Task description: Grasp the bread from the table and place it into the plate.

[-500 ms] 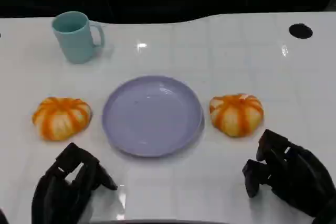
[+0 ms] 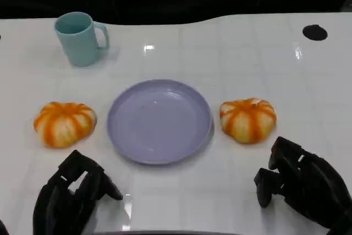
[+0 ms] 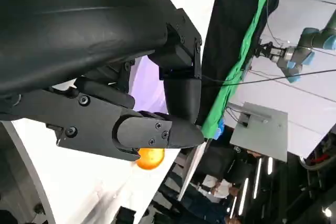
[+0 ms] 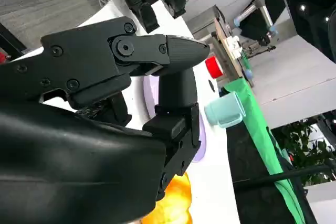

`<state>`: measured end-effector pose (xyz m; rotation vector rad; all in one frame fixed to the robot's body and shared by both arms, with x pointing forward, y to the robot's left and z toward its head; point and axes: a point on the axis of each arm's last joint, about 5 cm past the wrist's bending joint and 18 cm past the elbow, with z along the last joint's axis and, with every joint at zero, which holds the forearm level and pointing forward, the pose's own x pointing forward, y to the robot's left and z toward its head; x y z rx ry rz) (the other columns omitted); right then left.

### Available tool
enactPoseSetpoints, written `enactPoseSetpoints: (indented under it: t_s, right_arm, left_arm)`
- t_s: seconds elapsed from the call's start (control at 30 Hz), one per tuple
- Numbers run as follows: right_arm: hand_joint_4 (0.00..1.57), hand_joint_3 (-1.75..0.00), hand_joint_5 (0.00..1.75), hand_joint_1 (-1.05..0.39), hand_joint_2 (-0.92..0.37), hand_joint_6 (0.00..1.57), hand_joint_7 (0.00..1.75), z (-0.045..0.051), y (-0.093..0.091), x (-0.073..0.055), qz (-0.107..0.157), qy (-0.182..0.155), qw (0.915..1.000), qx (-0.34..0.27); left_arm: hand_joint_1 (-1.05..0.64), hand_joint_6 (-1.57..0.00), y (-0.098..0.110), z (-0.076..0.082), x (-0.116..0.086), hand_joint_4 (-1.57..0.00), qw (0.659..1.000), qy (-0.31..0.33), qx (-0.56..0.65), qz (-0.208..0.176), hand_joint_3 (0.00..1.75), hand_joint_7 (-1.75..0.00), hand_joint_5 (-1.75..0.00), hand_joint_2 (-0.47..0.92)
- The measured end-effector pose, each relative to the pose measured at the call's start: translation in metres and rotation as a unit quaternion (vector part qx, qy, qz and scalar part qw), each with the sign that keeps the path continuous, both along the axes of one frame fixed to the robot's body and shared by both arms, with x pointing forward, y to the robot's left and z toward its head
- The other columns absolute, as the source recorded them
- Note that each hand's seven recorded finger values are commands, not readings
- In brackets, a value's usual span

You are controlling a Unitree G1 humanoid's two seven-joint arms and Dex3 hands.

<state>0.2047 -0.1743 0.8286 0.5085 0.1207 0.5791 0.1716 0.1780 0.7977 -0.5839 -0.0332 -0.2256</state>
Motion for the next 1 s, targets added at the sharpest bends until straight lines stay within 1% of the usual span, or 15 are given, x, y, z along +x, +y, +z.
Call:
enactPoseSetpoints:
  t_s: [0.33,0.4,0.43,0.47,0.5,0.53,0.57,0.6,0.67,0.7,0.73,0.77,0.87,0.9,1.0]
  right_arm:
    - [0.77,-0.43,1.75,-0.45,-0.92,0.55,1.75,-0.0004,0.000,0.000,0.000,0.000,1.0000,0.000]
    - [0.75,-0.43,1.75,-0.46,-0.92,0.51,1.75,-0.0003,0.000,0.000,-0.001,-0.004,1.0000,-0.002]
    - [0.71,-0.43,1.75,-0.46,-0.92,0.46,1.71,0.0000,0.000,0.000,-0.003,-0.009,0.9999,-0.005]
    - [0.63,-0.42,1.75,-0.46,-0.92,0.42,1.60,0.0006,-0.001,0.000,-0.004,-0.016,0.9998,-0.012]
    - [0.60,-0.42,1.75,-0.46,-0.92,0.40,1.56,0.0016,-0.001,0.000,-0.006,-0.026,0.9994,-0.021]
    - [0.53,-0.40,1.75,-0.47,-0.92,0.42,1.37,0.0024,-0.002,0.000,-0.008,-0.035,0.9990,-0.028]
    - [0.48,-0.37,1.70,-0.47,-0.92,0.45,1.16,0.0034,-0.002,0.001,-0.012,-0.045,0.9983,-0.035]
    - [0.44,-0.33,1.57,-0.47,-0.92,0.47,0.90,0.0044,-0.002,0.001,-0.014,-0.056,0.9974,-0.044]
    - [0.39,-0.31,1.42,-0.48,-0.92,0.48,0.67,0.0069,-0.003,0.003,-0.021,-0.086,0.9941,-0.063]
    - [0.38,-0.29,1.34,-0.49,-0.92,0.46,0.61,0.0093,-0.004,0.005,-0.024,-0.106,0.9909,-0.080]
    - [0.39,-0.28,1.17,-0.51,-0.92,0.46,0.49,0.0116,-0.006,0.007,-0.026,-0.122,0.9877,-0.094]
    - [0.42,-0.24,0.92,-0.50,-0.92,0.49,0.33,0.0150,-0.008,0.008,-0.030,-0.142,0.9820,-0.121]
    - [0.42,-0.16,0.54,-0.48,-0.92,0.50,0.11,0.0254,-0.016,0.012,-0.034,-0.187,0.9581,-0.214]
    - [0.42,-0.14,0.45,-0.48,-0.92,0.49,0.07,0.0283,-0.018,0.012,-0.036,-0.201,0.9497,-0.238]
    - [0.35,-0.13,0.30,-0.51,-0.92,0.43,0.01,0.0365,-0.022,0.013,-0.046,-0.245,0.9204,-0.302]
  left_arm:
    - [-0.57,-0.50,0.000,0.000,0.000,-0.63,1.000,0.000,0.000,0.001,0.23,-1.53,-1.75,0.92]
    - [-0.57,-0.50,0.000,0.000,0.000,-0.63,1.000,0.000,0.000,0.001,0.24,-1.53,-1.75,0.92]
    - [-0.56,-0.49,0.000,0.000,0.000,-0.62,1.000,0.000,0.000,0.001,0.24,-1.54,-1.75,0.92]
    - [-0.56,-0.49,0.000,0.000,0.000,-0.62,1.000,0.000,0.000,0.001,0.25,-1.54,-1.75,0.92]
    - [-0.56,-0.48,0.000,0.000,0.000,-0.62,1.000,0.000,0.000,0.001,0.25,-1.55,-1.75,0.92]
    - [-0.55,-0.48,0.000,0.000,0.000,-0.62,1.000,0.001,0.000,0.001,0.26,-1.55,-1.75,0.92]
    - [-0.56,-0.48,0.000,0.000,0.000,-0.62,1.000,0.001,0.000,0.001,0.26,-1.55,-1.75,0.92]
    - [-0.56,-0.48,0.000,0.000,0.000,-0.62,1.000,0.001,0.000,0.001,0.25,-1.55,-1.75,0.92]
    - [-0.57,-0.49,0.000,0.000,0.000,-0.63,1.000,0.001,0.000,0.001,0.24,-1.55,-1.75,0.92]
    - [-0.58,-0.49,0.000,0.000,0.000,-0.63,1.000,0.001,0.000,0.001,0.24,-1.55,-1.75,0.92]
    - [-0.57,-0.49,0.000,0.000,0.000,-0.63,1.000,0.001,0.001,0.001,0.24,-1.55,-1.75,0.92]
    - [-0.57,-0.49,0.000,0.000,0.000,-0.63,1.000,0.001,0.001,0.001,0.24,-1.55,-1.75,0.92]
    - [-0.57,-0.48,0.000,0.000,0.000,-0.62,1.000,0.001,0.001,0.001,0.24,-1.56,-1.75,0.92]
    - [-0.56,-0.48,0.000,0.000,0.000,-0.62,1.000,0.001,0.001,0.001,0.24,-1.55,-1.75,0.92]
    - [-0.56,-0.48,0.000,0.000,0.000,-0.62,1.000,0.002,0.000,0.001,0.23,-1.55,-1.75,0.92]
